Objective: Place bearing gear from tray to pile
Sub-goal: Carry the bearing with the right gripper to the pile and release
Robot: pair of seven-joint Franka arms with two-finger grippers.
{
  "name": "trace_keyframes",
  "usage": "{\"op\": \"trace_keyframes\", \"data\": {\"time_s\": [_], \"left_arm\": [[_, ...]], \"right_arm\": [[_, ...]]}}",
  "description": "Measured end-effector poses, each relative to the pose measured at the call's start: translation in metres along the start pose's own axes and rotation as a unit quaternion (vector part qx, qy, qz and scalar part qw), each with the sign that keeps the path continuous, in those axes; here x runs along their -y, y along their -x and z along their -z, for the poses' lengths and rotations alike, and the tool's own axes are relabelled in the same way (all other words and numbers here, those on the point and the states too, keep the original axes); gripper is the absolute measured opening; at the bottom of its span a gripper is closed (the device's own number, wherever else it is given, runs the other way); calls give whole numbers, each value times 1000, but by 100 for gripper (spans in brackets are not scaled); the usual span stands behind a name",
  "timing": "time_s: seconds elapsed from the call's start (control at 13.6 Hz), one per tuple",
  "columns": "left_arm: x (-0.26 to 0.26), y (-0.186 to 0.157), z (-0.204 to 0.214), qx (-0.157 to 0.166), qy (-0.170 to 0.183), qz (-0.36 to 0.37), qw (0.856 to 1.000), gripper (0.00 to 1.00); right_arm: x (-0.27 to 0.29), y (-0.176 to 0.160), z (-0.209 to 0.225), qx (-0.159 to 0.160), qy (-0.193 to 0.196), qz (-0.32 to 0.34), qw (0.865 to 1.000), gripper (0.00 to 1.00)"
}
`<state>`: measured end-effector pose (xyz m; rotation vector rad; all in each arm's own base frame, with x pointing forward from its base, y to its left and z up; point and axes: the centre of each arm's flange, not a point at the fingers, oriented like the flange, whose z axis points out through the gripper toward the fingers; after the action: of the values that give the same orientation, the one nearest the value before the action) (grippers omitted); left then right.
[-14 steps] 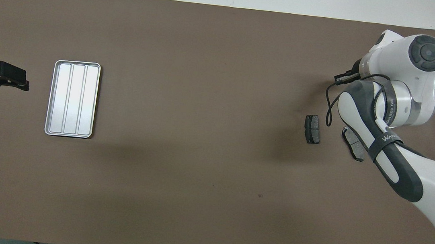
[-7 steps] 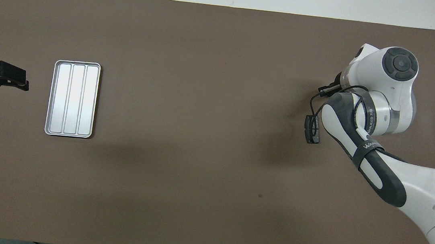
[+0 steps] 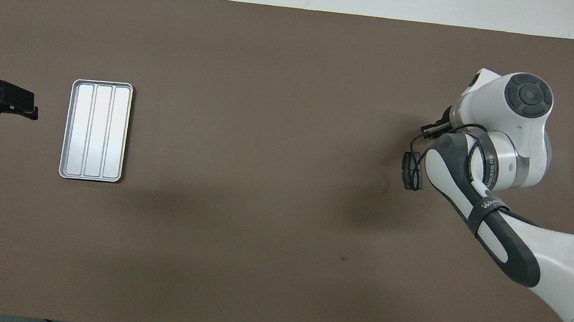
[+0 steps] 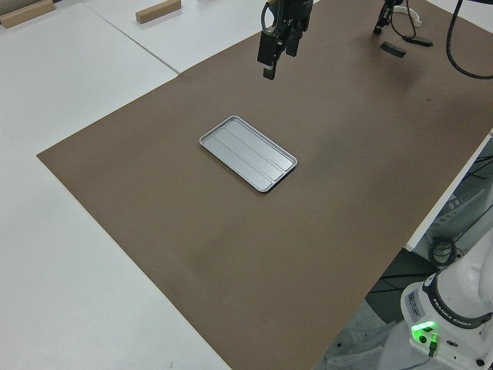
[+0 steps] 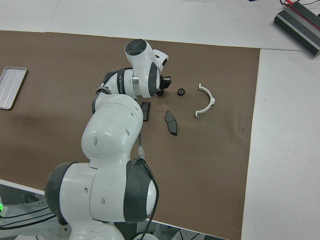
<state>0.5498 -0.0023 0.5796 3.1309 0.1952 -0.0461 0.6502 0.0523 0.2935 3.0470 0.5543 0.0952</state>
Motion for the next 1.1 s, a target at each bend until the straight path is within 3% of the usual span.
{"op": "trace_keyframes", "data": {"time_s": [0.22,0.37,0.52,0.74,0.88,1.1], "left_arm": [[0,0,0,0,0,0,1000,100],[0,0,0,0,0,0,1000,100],[0,0,0,0,0,0,1000,100],[0,0,0,0,0,0,1000,100],[0,0,0,0,0,0,1000,100],[0,0,0,0,0,0,1000,100]], "right_arm": [[0,1,1,0,0,-2,1000,24],[1,1,1,0,0,-9,1000,30],[2,0,3,-4,1,-16,1000,44],[8,-11,22,-23,5,-27,999,78],[10,-24,59,-41,12,-39,998,99],[-11,-36,161,-47,27,-64,997,100]]}}
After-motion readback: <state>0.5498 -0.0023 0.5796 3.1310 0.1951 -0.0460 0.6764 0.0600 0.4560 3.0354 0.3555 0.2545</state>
